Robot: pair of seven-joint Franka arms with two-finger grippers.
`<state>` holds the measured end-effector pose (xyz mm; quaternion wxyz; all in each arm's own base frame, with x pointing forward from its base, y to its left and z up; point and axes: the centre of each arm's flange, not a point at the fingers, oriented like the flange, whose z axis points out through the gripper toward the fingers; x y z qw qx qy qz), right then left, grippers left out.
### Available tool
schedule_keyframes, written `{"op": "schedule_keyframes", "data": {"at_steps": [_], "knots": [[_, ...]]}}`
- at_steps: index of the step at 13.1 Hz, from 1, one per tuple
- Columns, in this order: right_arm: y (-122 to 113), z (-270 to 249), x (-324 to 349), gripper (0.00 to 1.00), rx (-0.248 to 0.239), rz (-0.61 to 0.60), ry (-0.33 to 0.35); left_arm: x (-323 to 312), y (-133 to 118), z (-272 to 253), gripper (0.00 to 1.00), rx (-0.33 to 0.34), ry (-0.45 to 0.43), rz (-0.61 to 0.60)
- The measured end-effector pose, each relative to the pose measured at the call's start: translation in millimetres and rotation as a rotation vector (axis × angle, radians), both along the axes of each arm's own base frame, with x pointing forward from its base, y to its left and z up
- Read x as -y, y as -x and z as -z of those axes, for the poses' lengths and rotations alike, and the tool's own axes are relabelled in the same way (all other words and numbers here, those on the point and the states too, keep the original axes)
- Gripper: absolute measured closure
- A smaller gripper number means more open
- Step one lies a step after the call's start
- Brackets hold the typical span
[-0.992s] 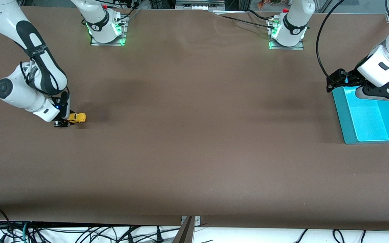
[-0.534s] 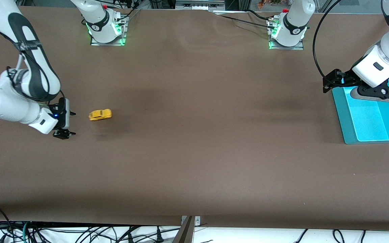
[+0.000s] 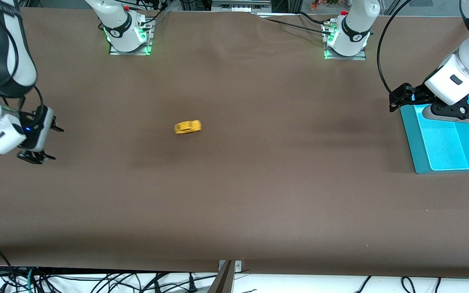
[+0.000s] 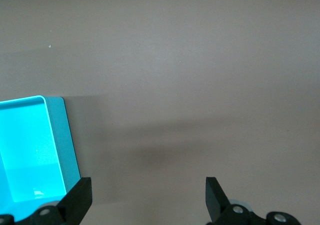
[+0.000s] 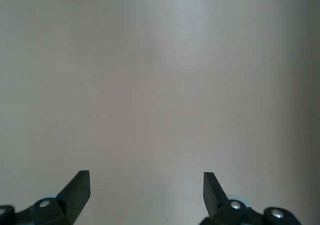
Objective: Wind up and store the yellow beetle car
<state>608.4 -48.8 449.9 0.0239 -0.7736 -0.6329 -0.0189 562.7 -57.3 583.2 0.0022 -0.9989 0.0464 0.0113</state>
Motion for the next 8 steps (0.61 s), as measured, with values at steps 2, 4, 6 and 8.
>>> {"op": "schedule_keyframes", "data": {"at_steps": [2, 4, 6, 8], "knots": [[17.1, -32.4, 1.0, 0.0, -0.026, 0.245, 0.023, 0.0, 0.0, -0.1, 0.0, 0.0, 0.0, 0.0], [31.2, -53.9, 9.2, 0.0, -0.049, 0.454, 0.034, 0.1, 0.0, -0.1, 0.0, 0.0, 0.0, 0.0], [42.6, -72.4, 19.5, 0.0, -0.062, 0.641, 0.04, 1.0, 0.0, -0.1, 0.0, 0.0, 0.0, 0.002], [52.8, -92.3, 24.2, 0.0, -0.078, 0.815, 0.036, 1.6, 0.1, -0.1, 0.0, 0.0, 0.0, 0.003]]}}
